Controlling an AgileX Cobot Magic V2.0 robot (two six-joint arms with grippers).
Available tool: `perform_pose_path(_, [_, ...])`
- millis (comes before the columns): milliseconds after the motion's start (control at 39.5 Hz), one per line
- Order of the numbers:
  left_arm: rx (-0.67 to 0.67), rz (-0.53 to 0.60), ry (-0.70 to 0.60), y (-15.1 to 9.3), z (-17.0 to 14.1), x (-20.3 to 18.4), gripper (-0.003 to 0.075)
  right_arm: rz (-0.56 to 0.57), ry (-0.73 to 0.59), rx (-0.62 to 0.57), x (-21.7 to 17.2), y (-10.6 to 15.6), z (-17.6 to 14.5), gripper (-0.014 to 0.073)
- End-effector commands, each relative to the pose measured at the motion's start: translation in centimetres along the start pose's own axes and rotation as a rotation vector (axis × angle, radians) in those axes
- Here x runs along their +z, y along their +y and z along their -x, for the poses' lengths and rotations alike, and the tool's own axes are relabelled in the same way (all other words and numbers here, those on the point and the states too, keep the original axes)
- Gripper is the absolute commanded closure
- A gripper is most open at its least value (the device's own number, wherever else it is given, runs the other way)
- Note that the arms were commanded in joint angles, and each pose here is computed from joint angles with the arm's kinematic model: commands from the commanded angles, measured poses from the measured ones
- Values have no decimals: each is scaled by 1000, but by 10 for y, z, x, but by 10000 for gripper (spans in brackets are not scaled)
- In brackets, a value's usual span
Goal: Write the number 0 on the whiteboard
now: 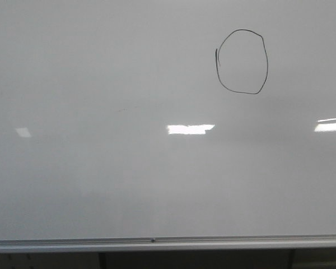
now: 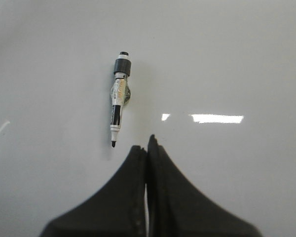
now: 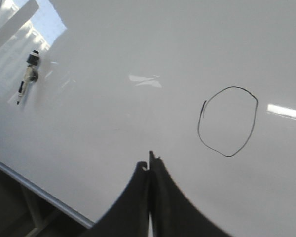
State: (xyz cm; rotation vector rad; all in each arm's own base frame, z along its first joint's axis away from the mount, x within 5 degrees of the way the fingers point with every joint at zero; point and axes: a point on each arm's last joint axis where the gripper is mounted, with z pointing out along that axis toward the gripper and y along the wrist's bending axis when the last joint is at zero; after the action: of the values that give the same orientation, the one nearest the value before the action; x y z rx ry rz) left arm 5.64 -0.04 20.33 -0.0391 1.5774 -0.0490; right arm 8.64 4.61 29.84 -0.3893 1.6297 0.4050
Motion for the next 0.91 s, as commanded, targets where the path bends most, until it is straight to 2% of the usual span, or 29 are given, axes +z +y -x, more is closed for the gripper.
perform_pose_path(0, [-9, -5, -65, 0, 0, -1, 740, -112, -83, -27, -2, -10, 6, 662])
perform_pose_path(228, [-9, -5, -65, 0, 0, -1, 740, -268, -121, -32, -12, -23, -32, 662])
perform_pose_path(380, [-9, -5, -65, 0, 0, -1, 740, -362, -117, 61, -21, -29, -67, 662])
perform_pose_path(558, [-9, -5, -65, 0, 0, -1, 740, -440, -104, 84, -28, -32, -100, 662])
perform_pose_path(760, [-9, -5, -65, 0, 0, -1, 740, -469, -33, 81, -35, -29, -109, 662])
perform_pose_path(887, [-9, -5, -65, 0, 0, -1, 740, -474, -54, 42, -39, -28, -109, 662])
